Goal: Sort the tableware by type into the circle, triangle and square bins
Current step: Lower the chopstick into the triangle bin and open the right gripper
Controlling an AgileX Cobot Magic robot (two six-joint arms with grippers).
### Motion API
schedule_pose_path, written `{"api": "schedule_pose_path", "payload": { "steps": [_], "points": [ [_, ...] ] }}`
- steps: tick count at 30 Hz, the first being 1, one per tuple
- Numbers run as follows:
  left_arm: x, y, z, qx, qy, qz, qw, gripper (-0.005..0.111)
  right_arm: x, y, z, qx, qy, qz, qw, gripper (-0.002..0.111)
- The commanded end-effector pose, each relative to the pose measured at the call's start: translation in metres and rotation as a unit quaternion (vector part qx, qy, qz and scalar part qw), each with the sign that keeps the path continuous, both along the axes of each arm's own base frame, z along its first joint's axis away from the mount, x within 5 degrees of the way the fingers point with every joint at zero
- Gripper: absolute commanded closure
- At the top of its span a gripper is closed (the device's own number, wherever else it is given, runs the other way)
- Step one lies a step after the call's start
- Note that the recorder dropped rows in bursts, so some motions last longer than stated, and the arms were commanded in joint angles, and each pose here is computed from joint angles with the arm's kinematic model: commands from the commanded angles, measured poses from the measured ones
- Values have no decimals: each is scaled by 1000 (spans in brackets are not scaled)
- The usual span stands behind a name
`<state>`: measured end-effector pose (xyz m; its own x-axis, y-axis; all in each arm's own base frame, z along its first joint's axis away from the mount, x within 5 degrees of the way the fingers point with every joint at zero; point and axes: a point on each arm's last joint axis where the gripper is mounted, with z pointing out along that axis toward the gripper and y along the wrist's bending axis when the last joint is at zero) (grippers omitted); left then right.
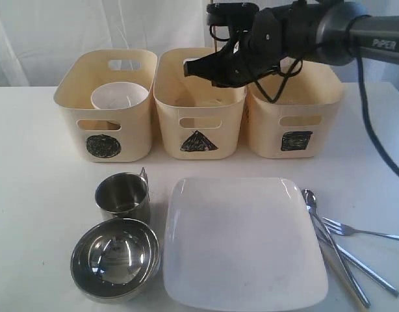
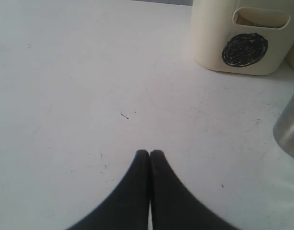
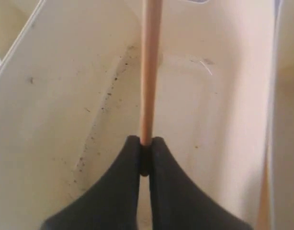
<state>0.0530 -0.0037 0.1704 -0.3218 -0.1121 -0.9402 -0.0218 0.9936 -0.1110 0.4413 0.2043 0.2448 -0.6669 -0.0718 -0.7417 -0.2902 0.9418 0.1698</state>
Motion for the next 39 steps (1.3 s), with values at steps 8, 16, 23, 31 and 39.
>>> {"api": "schedule_pose_path", "payload": {
  "steps": [8,16,23,31,39],
  "points": [
    [0,0,-1,-1,-2,0,1000,107,7,14,-9,6,18,69,997,102],
    [0,0,-1,-1,-2,0,1000,107,4,14,-9,6,30,74,997,77],
    [0,0,-1,-1,-2,0,1000,107,-9,8,30,6,11,86,996,72],
    [0,0,-1,-1,-2,0,1000,107,-64,-37,105,-180,30,115,976,72],
    [0,0,-1,-1,-2,0,1000,107,-98,-90,115,-245,136,35,959,72]
  ]
}}
